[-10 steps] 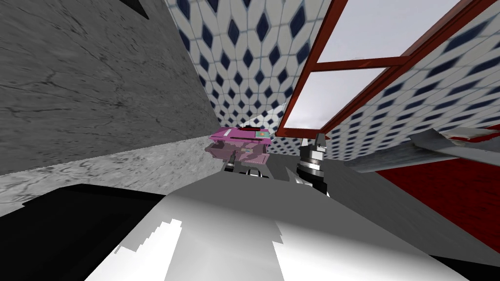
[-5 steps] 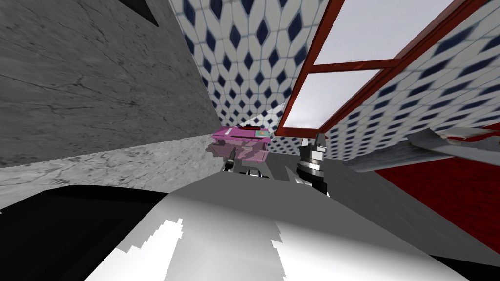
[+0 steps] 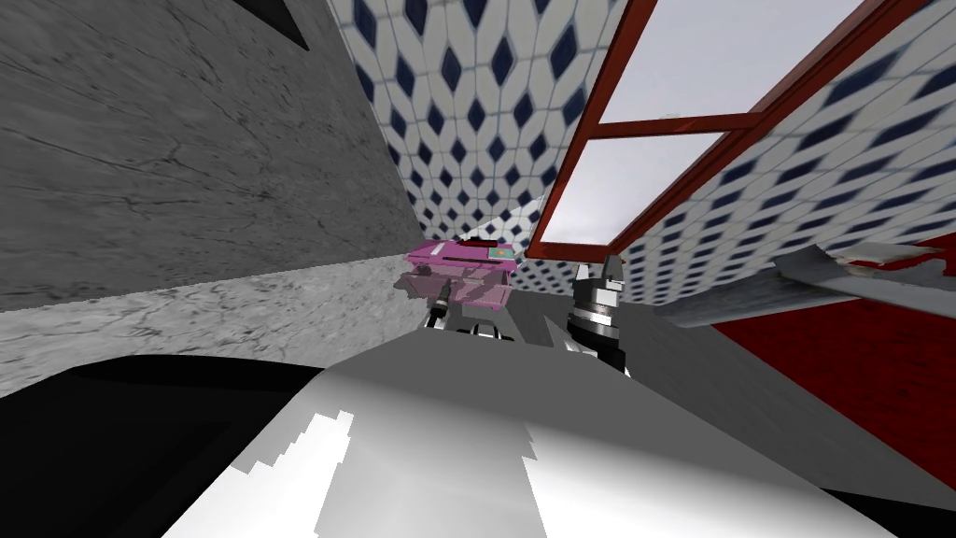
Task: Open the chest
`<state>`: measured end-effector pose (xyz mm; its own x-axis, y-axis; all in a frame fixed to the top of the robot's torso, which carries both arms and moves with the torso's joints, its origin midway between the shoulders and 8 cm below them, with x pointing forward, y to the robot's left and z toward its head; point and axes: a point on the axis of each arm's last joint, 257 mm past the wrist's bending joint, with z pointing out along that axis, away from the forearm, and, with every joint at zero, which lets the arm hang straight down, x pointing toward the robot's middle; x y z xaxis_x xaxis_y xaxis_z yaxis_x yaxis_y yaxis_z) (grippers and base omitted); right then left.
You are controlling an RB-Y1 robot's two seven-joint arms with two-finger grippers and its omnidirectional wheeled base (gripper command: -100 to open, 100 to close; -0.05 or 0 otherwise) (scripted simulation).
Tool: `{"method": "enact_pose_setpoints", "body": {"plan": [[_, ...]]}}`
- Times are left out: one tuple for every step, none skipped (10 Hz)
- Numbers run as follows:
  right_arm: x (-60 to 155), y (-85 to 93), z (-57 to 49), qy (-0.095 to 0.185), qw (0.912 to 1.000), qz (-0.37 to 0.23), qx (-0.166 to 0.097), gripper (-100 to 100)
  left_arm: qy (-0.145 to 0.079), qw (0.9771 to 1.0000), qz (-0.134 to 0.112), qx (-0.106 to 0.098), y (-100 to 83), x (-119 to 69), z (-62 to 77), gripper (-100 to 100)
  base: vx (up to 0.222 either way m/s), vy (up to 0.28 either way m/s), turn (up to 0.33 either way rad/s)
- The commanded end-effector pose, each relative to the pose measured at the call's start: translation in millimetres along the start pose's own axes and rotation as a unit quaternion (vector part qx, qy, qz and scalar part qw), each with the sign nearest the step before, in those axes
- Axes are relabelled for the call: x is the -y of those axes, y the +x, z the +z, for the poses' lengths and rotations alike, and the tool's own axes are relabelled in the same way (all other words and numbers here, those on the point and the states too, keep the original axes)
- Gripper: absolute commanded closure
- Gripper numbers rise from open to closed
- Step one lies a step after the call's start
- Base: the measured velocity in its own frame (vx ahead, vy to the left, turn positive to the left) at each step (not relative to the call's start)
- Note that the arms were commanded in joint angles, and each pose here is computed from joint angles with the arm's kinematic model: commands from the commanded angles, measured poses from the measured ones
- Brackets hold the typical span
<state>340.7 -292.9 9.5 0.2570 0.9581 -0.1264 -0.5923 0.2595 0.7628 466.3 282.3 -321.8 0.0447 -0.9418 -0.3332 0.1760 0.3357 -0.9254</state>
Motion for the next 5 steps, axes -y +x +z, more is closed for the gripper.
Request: {"method": "enact_pose_setpoints", "body": {"plan": [[0.0, 0.0, 0.0, 0.0, 1.0, 0.0, 0.0, 0, -0.002, 1.0, 0.0, 0.0, 0.5, -1.6, -1.2, 0, 0.0, 0.0, 0.0], [0.0, 0.0, 0.0, 0.0, 1.0, 0.0, 0.0, 0, -0.004, 1.0, 0.0, -0.001, 0.7, -2.6, -1.9, 0, 0.0, 0.0, 0.0], [0.0, 0.0, 0.0, 0.0, 1.0, 0.0, 0.0, 0, -0.005, 1.0, 0.0, -0.001, 0.8, -3.2, -2.3, 0, 0.0, 0.0, 0.0], [0.0, 0.0, 0.0, 0.0, 1.0, 0.0, 0.0, 0, -0.005, 1.0, -0.001, -0.001, 0.9, -3.6, -2.5, 0, 0.0, 0.0, 0.0], [0.0, 0.0, 0.0, 0.0, 1.0, 0.0, 0.0, 0, -0.005, 1.0, -0.001, -0.001, 0.9, -3.8, -2.7, 0, 0.0, 0.0, 0.0]]}}
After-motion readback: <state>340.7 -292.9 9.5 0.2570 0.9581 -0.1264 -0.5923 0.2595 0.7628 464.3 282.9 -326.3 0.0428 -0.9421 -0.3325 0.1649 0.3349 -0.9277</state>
